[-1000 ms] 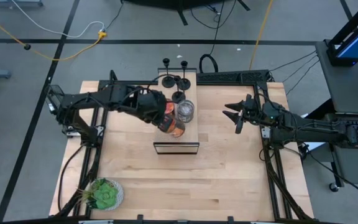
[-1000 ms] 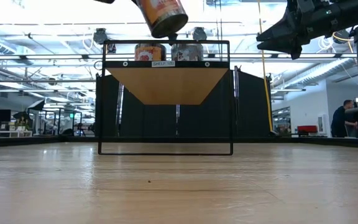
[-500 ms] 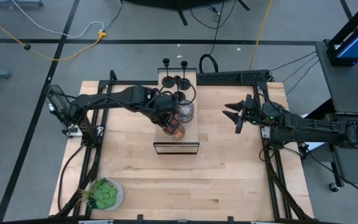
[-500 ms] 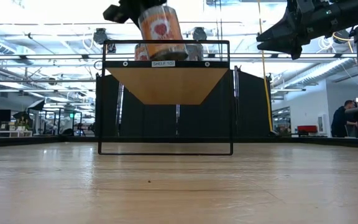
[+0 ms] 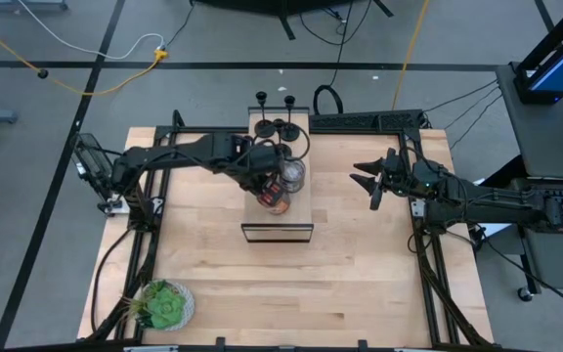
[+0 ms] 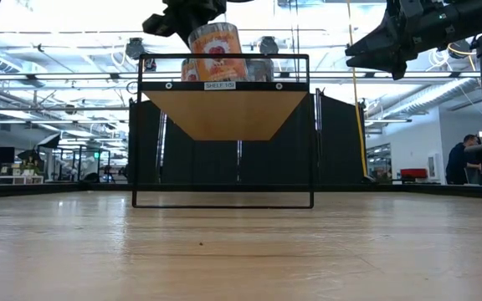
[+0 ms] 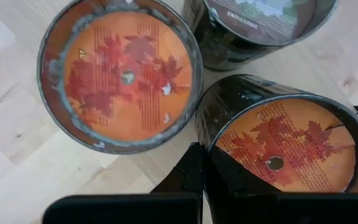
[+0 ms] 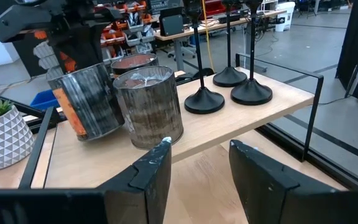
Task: Pick & Place candle stick holders
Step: Put the orange scented candle on the shelf
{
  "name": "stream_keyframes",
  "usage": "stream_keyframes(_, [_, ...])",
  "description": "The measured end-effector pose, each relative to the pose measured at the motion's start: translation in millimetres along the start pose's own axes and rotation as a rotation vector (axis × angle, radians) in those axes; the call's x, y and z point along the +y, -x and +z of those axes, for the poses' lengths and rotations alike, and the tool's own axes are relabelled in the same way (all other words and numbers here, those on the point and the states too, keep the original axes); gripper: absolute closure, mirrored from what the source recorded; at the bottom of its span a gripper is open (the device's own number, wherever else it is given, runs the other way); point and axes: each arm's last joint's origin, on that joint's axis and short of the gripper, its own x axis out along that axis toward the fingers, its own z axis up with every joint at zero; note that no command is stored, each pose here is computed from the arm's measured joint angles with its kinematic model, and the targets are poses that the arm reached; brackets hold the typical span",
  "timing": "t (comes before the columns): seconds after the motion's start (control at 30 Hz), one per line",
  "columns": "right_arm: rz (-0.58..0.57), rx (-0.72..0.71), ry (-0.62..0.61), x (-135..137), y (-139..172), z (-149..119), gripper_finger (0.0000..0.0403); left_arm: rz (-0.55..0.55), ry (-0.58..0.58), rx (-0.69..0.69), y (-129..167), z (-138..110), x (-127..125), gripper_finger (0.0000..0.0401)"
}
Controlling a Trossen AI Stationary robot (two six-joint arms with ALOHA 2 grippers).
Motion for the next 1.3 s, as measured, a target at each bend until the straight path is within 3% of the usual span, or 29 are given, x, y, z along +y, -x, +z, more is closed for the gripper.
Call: stream_keyframes(1.3, [0.001, 0.0, 0.0, 0.0, 0.0, 0.0, 0.0248, -0.04, 0.001, -0.036, 2.0, 3.0, -2.8, 0.0382])
